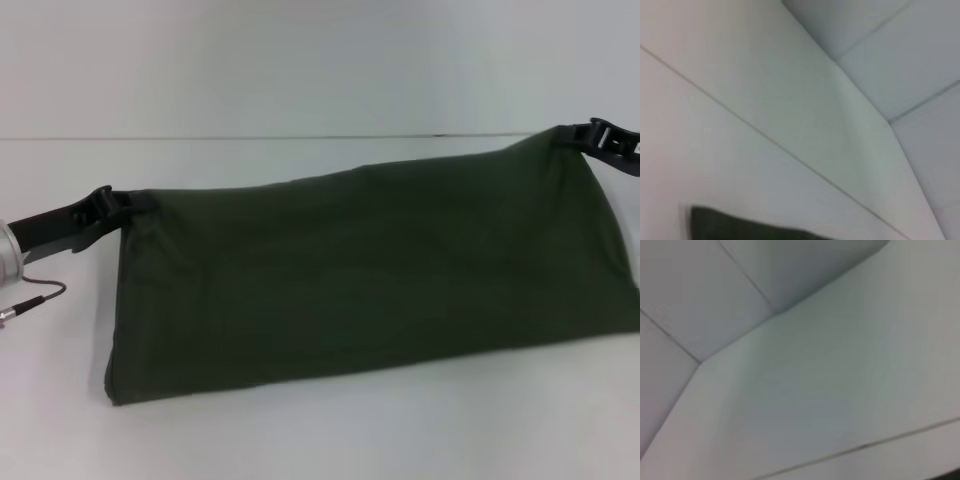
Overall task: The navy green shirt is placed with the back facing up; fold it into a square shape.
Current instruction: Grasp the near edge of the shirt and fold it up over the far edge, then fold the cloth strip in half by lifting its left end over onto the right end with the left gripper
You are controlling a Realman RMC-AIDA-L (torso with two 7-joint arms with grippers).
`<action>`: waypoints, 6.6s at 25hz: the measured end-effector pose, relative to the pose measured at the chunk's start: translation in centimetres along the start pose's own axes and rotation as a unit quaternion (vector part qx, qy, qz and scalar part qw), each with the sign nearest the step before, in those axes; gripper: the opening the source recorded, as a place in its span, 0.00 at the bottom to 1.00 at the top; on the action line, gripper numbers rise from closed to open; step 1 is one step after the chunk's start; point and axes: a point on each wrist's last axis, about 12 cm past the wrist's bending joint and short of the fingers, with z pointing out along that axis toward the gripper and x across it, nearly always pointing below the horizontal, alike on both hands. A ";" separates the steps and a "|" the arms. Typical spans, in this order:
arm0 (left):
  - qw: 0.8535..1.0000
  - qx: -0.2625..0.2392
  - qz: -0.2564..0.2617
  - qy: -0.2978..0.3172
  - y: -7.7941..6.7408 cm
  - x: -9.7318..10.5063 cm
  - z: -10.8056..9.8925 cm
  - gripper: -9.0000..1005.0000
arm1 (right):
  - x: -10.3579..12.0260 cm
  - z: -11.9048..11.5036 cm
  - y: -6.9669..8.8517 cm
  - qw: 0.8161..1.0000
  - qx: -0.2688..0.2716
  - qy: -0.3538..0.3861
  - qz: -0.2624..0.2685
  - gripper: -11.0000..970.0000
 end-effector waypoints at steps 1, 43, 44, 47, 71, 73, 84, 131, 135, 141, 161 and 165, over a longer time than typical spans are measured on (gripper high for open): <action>1.000 -0.002 0.000 -0.005 0.0 0.0 0.1 0.05 | 0.1 0.3 0.1 1.000 0.005 -0.007 -0.004 0.05; 0.994 0.016 -0.020 -0.104 2.1 1.7 -3.7 0.78 | 6.5 -0.4 3.1 0.941 -0.164 -0.034 -0.294 0.96; 0.996 0.032 -0.027 -0.080 1.8 1.7 -4.0 0.81 | 6.9 -0.3 3.6 0.931 -0.179 -0.021 -0.317 0.96; 0.997 0.069 -0.044 -0.014 0.7 2.1 -4.7 0.88 | 8.7 0.2 4.9 0.898 -0.220 0.022 -0.380 0.96; 0.956 0.021 -0.240 0.167 1.3 4.8 -9.6 0.96 | 12.0 -1.3 4.8 0.846 -0.281 0.048 -0.451 0.96; 0.952 0.013 -0.247 0.178 1.4 5.0 -9.7 0.96 | 12.2 -1.4 4.9 0.841 -0.288 0.050 -0.455 0.96; 0.948 -0.019 -0.268 0.173 2.4 5.8 -9.3 0.96 | 12.5 -1.5 5.0 0.835 -0.295 0.052 -0.461 0.96; 0.951 -0.061 -0.260 0.154 3.4 5.0 -8.3 0.95 | 12.9 -2.0 4.8 0.839 -0.299 0.049 -0.452 0.95; 0.951 -0.060 -0.259 0.155 3.3 5.0 -8.1 0.95 | 12.9 -2.0 4.8 0.839 -0.299 0.049 -0.452 0.95; 0.952 -0.062 -0.258 0.154 3.3 5.0 -7.8 0.95 | 12.9 -2.0 4.8 0.839 -0.300 0.050 -0.452 0.95; 0.951 -0.066 -0.260 0.155 3.4 5.1 -7.7 0.95 | 12.9 -2.0 4.8 0.839 -0.300 0.051 -0.450 0.95; 0.951 -0.067 -0.259 0.156 3.4 5.1 -7.7 0.95 | 13.0 -1.9 4.8 0.839 -0.300 0.052 -0.451 0.95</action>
